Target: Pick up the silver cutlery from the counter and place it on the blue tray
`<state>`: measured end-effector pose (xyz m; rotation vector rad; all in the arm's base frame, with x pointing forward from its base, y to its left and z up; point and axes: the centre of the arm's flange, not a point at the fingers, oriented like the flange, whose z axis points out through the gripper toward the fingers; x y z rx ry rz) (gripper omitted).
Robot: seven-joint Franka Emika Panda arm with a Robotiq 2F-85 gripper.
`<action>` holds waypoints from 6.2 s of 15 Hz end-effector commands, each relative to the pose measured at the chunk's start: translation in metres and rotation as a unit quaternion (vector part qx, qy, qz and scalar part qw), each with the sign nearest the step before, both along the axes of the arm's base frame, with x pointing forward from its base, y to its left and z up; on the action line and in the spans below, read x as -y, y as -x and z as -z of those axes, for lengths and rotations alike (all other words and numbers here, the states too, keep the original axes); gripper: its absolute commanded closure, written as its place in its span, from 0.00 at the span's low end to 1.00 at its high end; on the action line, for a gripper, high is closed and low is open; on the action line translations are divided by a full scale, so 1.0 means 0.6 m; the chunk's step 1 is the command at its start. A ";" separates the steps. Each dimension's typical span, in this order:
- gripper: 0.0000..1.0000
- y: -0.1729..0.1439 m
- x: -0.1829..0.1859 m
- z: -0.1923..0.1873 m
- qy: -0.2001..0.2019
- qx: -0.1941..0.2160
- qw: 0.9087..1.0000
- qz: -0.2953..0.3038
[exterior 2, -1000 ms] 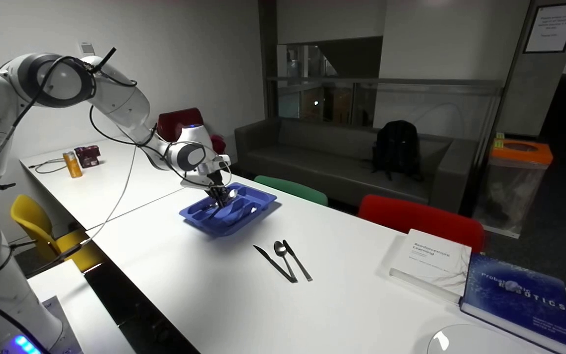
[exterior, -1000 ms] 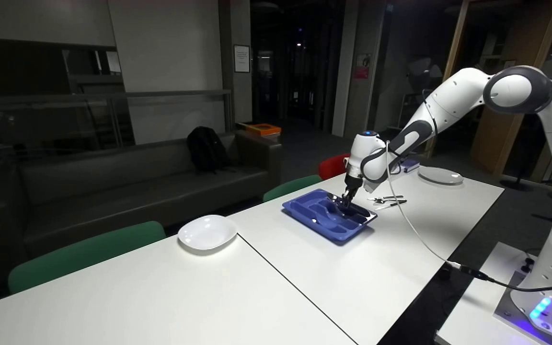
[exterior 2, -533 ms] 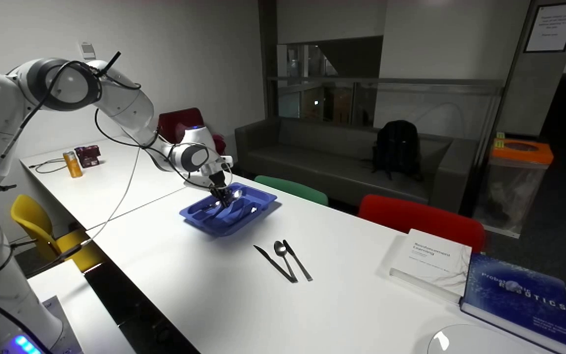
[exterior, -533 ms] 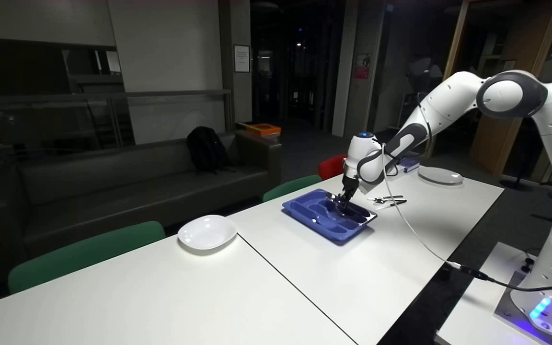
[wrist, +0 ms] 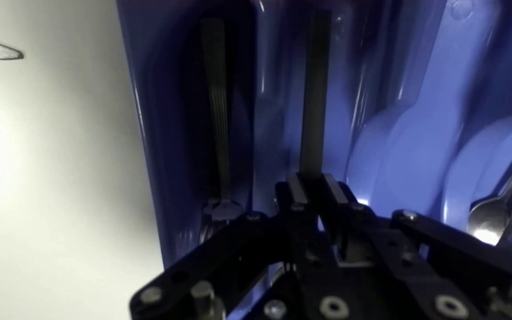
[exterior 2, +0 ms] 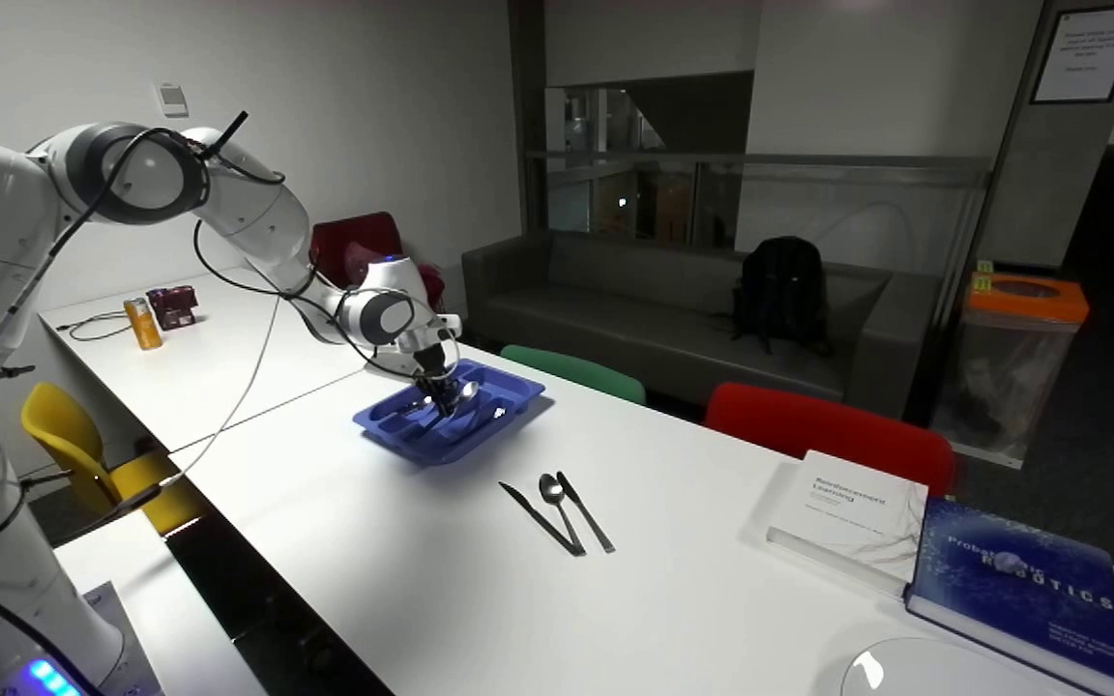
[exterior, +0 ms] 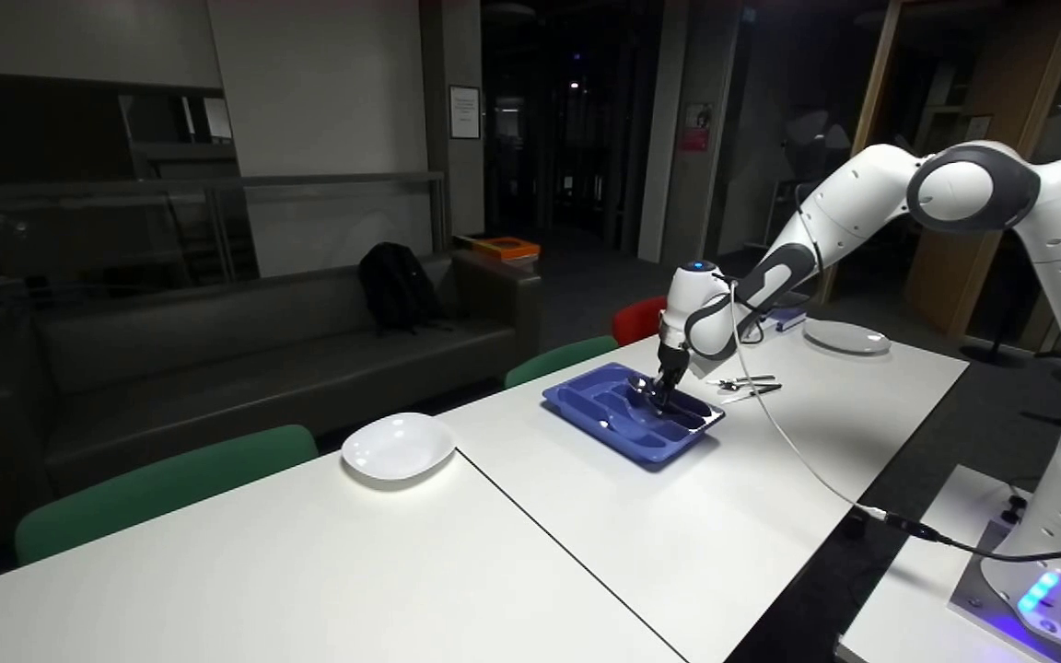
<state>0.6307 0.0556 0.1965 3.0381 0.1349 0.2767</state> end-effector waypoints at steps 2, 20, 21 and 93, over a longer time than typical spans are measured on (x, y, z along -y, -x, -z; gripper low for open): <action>0.97 -0.013 -0.002 0.006 0.005 -0.001 1.000 0.005; 0.00 0.013 0.068 -0.085 0.024 -0.028 0.994 -0.104; 0.00 0.018 0.086 -0.091 0.031 -0.032 0.992 -0.119; 0.00 0.129 0.509 0.074 0.042 -0.072 0.880 -0.468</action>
